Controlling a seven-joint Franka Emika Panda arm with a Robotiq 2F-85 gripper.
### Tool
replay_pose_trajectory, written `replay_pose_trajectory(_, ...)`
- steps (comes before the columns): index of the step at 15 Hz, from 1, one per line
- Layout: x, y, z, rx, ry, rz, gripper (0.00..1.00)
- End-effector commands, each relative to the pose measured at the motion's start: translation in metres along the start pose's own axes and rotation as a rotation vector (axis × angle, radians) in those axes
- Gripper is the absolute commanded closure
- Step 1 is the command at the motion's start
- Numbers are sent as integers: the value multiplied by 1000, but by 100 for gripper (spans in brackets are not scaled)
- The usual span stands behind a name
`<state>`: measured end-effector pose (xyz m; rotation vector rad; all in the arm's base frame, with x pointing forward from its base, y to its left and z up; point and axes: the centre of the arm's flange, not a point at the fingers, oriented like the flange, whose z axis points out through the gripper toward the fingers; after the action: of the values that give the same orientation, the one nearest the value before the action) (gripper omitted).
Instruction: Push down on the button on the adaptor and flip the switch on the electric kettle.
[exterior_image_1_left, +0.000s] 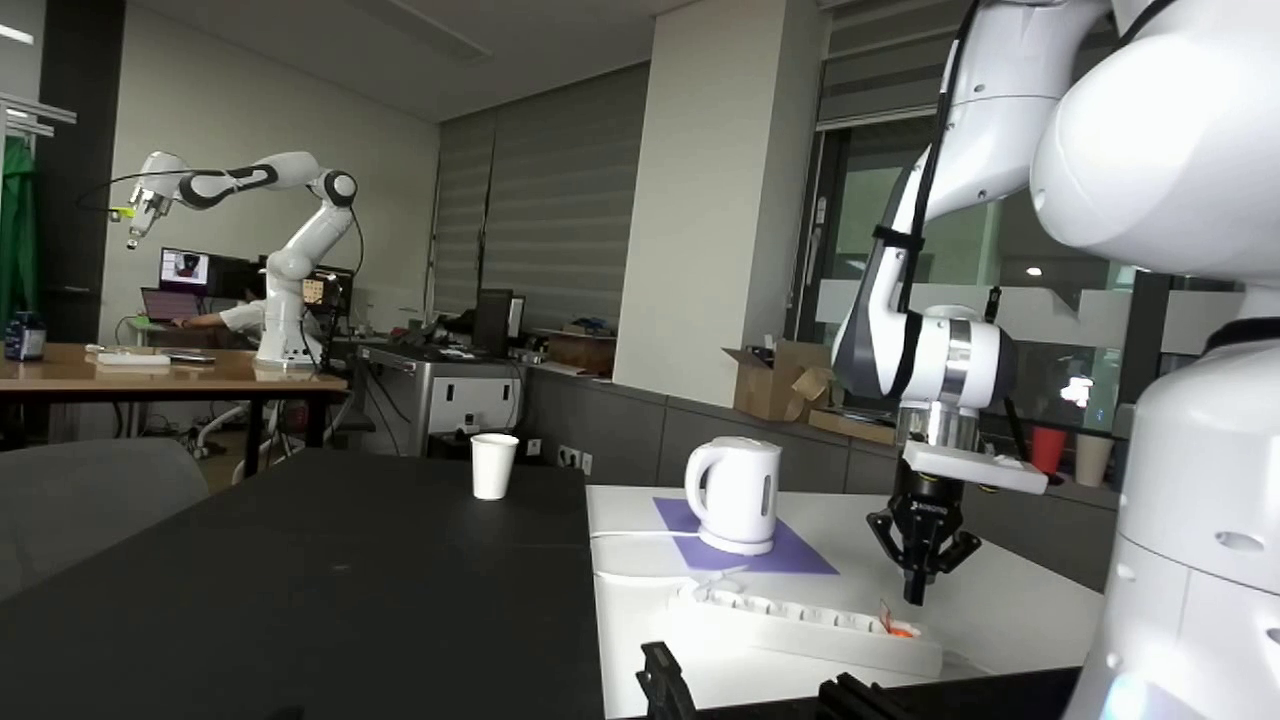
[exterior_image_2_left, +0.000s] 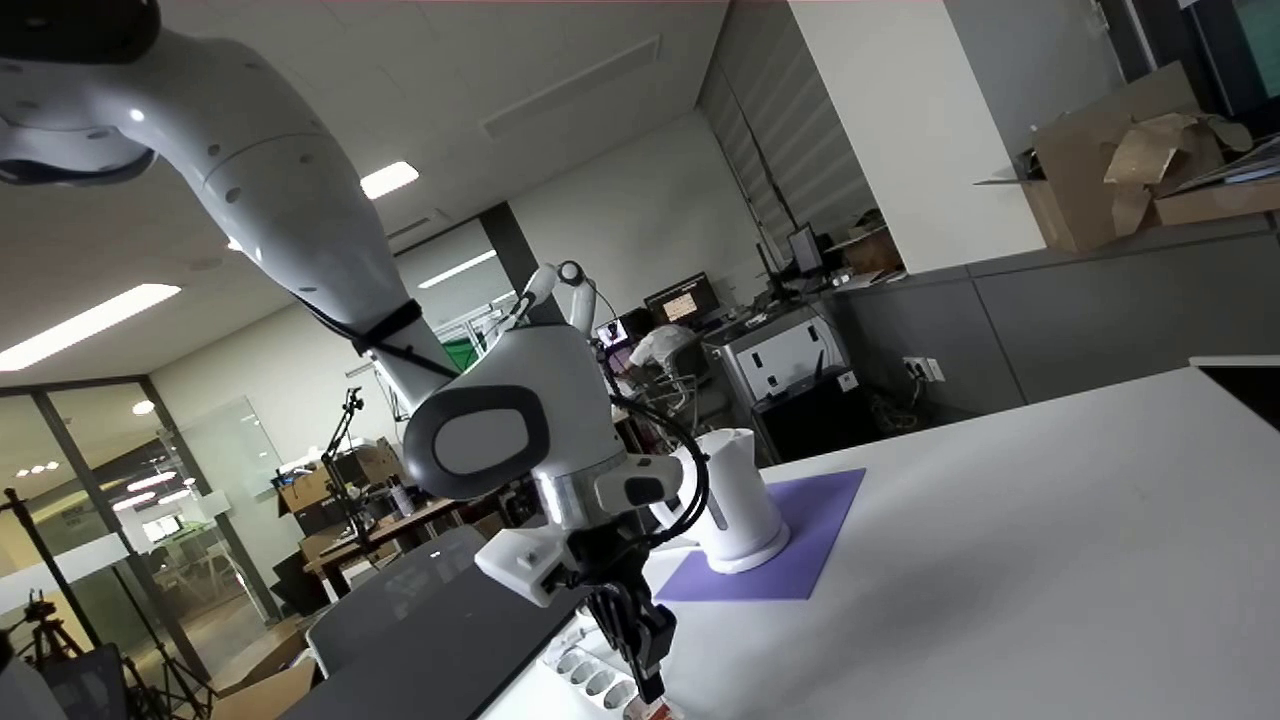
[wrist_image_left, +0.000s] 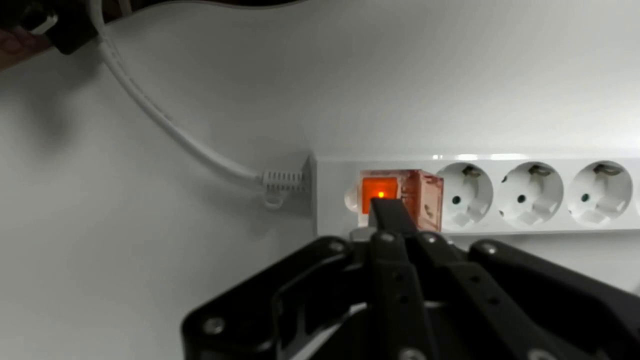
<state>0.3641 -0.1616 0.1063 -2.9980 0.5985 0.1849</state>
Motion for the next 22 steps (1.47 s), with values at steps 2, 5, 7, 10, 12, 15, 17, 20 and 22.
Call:
replay_pose_trajectory(2,9,3,22,-2,-23,11,100)
replay_pose_trajectory(5,8,3,32,-2,-36,10,100)
replay_pose_trajectory(7,9,2,37,-1,-36,4,100)
replay_pose_trajectory(10,10,0,42,9,-28,2,100)
replay_pose_trajectory(12,10,0,43,15,-23,3,100)
replay_pose_trajectory(15,10,-1,46,22,-11,4,100)
replay_pose_trajectory(17,8,-1,47,25,-8,5,100)
replay_pose_trajectory(20,-6,-5,57,12,-3,-8,100)
replay_pose_trajectory(22,-25,-11,67,-27,41,-37,100)
